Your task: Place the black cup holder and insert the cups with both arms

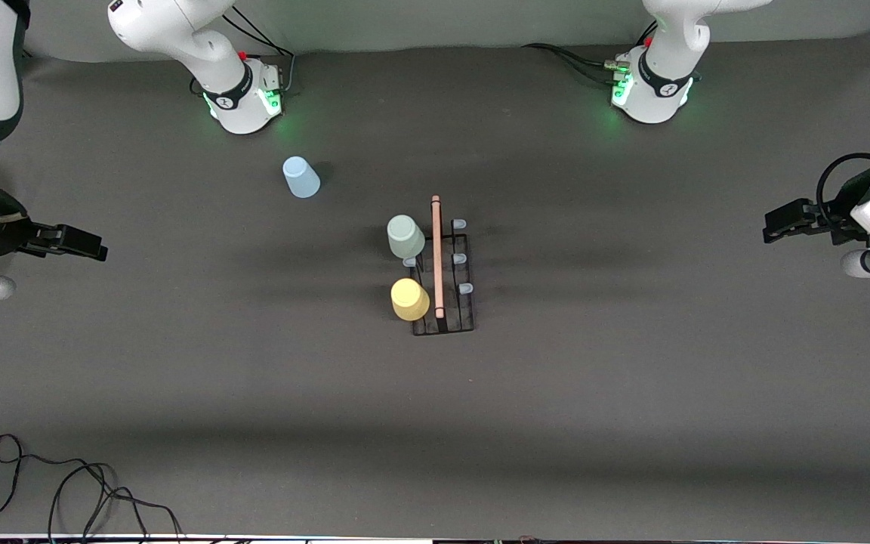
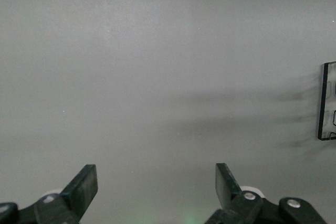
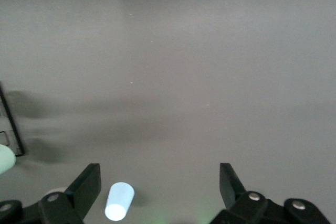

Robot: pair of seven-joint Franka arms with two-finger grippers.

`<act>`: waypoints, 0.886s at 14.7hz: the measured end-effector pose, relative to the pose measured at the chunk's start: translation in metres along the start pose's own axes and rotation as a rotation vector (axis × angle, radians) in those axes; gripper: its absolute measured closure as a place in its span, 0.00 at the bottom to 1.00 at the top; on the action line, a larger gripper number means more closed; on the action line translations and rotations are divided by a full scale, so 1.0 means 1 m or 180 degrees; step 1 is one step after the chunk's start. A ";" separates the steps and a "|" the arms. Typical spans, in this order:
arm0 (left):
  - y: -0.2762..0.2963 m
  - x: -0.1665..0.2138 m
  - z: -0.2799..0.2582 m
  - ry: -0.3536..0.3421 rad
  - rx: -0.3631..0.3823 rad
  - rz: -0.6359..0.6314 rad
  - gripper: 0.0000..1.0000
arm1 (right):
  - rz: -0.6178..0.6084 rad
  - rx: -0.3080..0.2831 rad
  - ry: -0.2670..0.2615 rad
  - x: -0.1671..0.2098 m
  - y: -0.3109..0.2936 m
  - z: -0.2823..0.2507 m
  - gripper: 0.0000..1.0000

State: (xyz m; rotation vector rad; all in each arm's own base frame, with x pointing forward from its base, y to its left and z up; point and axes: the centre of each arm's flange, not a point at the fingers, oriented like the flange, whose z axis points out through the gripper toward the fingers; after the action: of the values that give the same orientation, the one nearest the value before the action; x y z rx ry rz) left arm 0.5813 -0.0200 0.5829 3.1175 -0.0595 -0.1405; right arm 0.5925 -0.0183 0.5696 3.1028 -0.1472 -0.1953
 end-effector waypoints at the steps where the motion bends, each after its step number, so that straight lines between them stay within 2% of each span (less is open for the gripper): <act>1: 0.000 0.000 0.000 0.0000 0.0001 0.0000 0.00 | -0.0030 -0.0044 -0.0003 0.001 0.005 0.001 0.00; 6: -0.001 0.000 0.000 0.0000 0.0025 -0.0001 0.00 | -0.0157 -0.0045 0.0062 -0.006 0.009 -0.008 0.00; 10: -0.001 0.000 0.000 0.0001 0.0029 -0.0001 0.00 | -0.0153 -0.0006 0.0330 -0.024 0.017 0.000 0.00; 13: -0.001 0.000 0.000 0.0001 0.0029 -0.0001 0.00 | -0.0219 -0.0008 0.0328 -0.031 0.006 0.009 0.00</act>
State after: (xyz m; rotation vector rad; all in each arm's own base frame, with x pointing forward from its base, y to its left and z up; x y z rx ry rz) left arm 0.5813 -0.0189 0.5831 3.1268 -0.0598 -0.1402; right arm 0.5606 -0.0216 0.5647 3.1089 -0.0377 -0.0370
